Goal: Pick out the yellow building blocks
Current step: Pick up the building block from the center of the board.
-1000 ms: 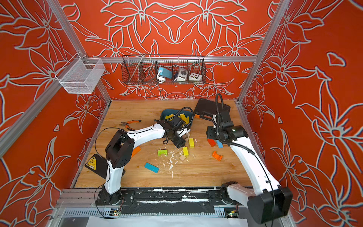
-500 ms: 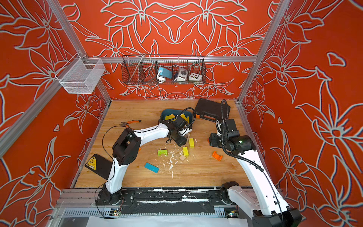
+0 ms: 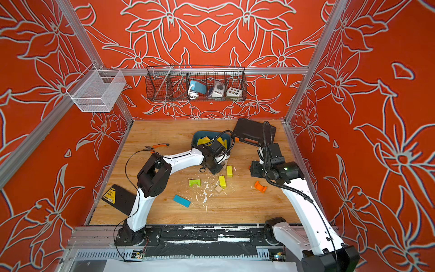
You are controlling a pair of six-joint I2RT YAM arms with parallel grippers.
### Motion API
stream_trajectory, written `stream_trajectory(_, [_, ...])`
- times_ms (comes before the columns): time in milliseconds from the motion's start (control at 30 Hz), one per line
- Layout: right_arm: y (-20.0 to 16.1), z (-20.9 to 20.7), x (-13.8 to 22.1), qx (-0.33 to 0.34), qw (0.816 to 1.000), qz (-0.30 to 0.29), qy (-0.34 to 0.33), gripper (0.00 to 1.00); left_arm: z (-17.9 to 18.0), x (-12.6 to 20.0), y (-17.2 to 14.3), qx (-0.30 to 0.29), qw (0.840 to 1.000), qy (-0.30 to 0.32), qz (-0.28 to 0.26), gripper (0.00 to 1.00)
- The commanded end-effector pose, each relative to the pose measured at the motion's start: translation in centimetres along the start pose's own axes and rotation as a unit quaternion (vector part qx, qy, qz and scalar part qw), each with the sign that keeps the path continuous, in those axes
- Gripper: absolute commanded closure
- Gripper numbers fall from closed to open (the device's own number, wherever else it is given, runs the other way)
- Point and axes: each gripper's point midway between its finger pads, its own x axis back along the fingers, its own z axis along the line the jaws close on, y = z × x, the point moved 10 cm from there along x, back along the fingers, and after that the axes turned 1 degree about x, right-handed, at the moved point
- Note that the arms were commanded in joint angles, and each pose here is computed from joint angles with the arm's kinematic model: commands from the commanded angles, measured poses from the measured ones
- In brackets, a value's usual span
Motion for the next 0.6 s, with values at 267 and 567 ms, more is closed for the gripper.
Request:
stream_trajectory(267, [-0.3,0.0,-0.6,-0.001,1.0,0.003,0.0,0.48,-0.4,2.3,-0.5,-0.023,0.999,0.007,0.022,0.84])
stream_trajectory(567, [0.0,0.0,-1.5,0.002,1.0,0.007,0.003,0.48,-0.8,11.1,1.1,-0.039,0.999,0.001,-0.03,0.82])
